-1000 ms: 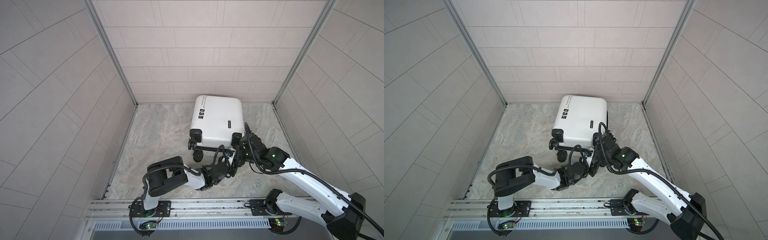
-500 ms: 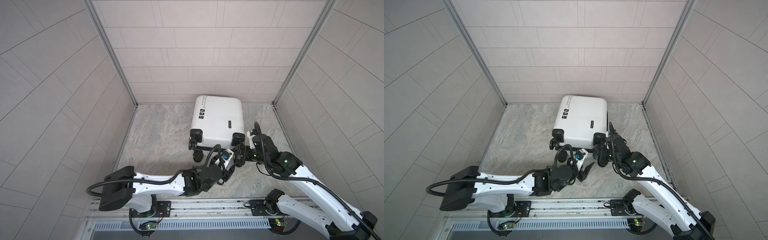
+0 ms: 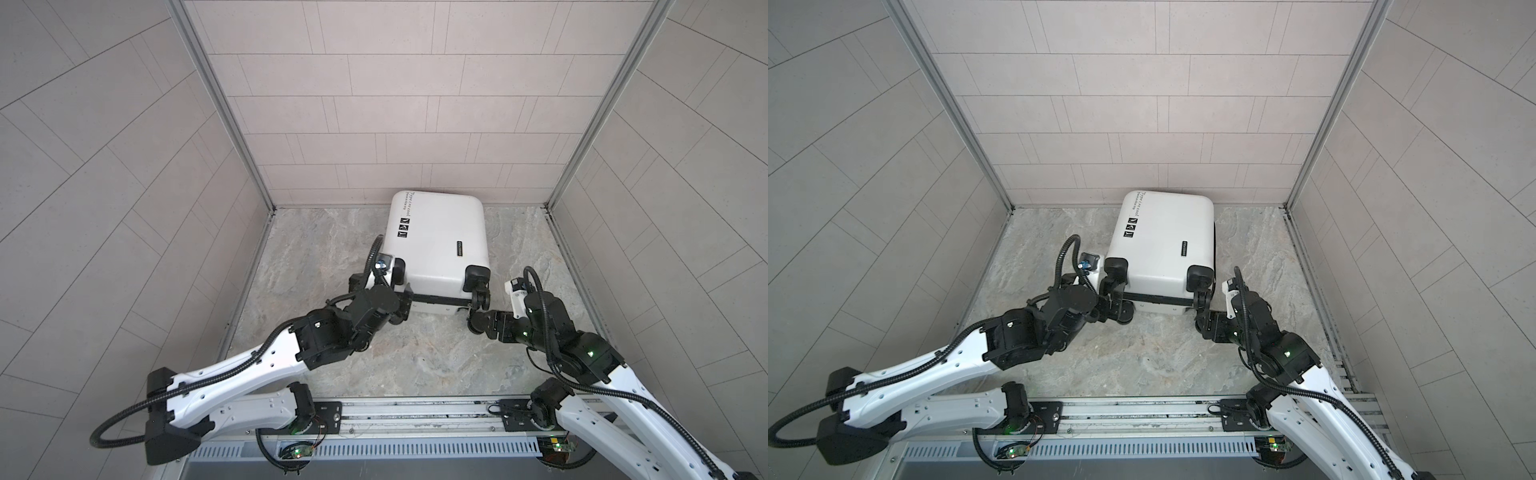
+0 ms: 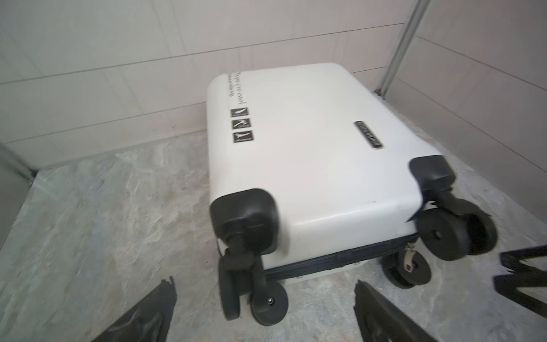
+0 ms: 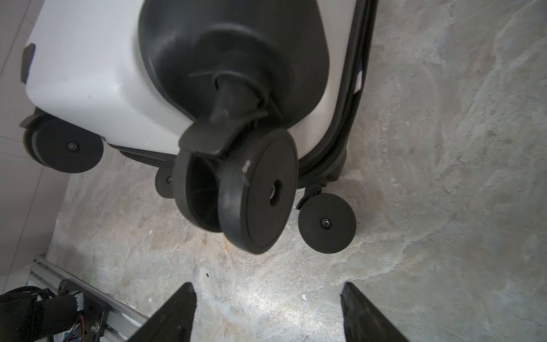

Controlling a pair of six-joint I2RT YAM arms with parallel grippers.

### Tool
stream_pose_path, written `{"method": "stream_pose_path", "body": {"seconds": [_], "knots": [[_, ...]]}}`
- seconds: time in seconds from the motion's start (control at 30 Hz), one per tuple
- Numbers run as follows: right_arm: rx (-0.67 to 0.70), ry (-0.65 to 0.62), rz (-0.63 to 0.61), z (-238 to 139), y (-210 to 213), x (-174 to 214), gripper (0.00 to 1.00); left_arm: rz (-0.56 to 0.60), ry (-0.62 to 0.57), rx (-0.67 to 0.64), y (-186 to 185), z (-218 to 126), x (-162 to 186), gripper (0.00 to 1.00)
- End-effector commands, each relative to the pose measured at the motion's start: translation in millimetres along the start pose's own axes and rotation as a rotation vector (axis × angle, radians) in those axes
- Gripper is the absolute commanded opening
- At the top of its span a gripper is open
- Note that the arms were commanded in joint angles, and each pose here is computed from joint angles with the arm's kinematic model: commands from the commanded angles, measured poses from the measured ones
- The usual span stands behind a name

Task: Pack the luggage
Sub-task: 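Release the zipper and reposition both grippers at the nearer wheel housings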

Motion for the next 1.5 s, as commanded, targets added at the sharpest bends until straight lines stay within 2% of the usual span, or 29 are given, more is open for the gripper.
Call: {"method": "stream_pose_path", "body": {"seconds": [0.0, 0.2, 0.4, 0.6, 0.87, 0.93, 1.27, 1.47], "knots": [[-0.098, -0.039, 0.022, 3.4, 5.1, 3.4, 0.79, -0.063, 0.107, 0.014, 8.7, -2.8, 41.1, 1.00], [-0.162, -0.100, 0.049, 15.4, -2.6, 9.8, 0.80, -0.097, 0.163, 0.058, -0.8, 7.1, 66.2, 1.00], [-0.234, -0.152, 0.091, 25.7, -0.4, 7.7, 0.75, -0.087, 0.158, 0.095, -18.6, 24.1, 62.0, 1.00], [-0.228, -0.158, 0.123, 41.4, -8.1, 11.0, 0.65, -0.087, 0.190, 0.026, -10.3, 46.3, 67.7, 1.00], [-0.234, -0.161, 0.105, 56.5, -8.0, 10.8, 0.64, -0.091, 0.190, 0.002, -10.4, 64.5, 69.4, 1.00], [-0.238, -0.166, 0.084, 58.9, -5.9, 8.7, 0.61, -0.089, 0.196, 0.000, -11.4, 67.9, 71.3, 1.00], [-0.244, -0.152, 0.024, 70.0, 3.8, 3.5, 0.46, -0.101, 0.195, -0.008, -11.1, 75.5, 74.3, 0.90], [-0.227, -0.163, 0.029, 76.5, 2.0, -0.1, 0.44, -0.101, 0.209, -0.002, -12.8, 79.9, 77.2, 0.84]]}}
Point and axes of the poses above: each gripper's point midway between its finger pads, its own z axis out along the fingers, its own y axis along the line the jaws close on, x = y × z, the point moved 1 cm from there along -z, back along the fingers, and after that the axes turned 12 degrees about z, right-handed, at the moved point
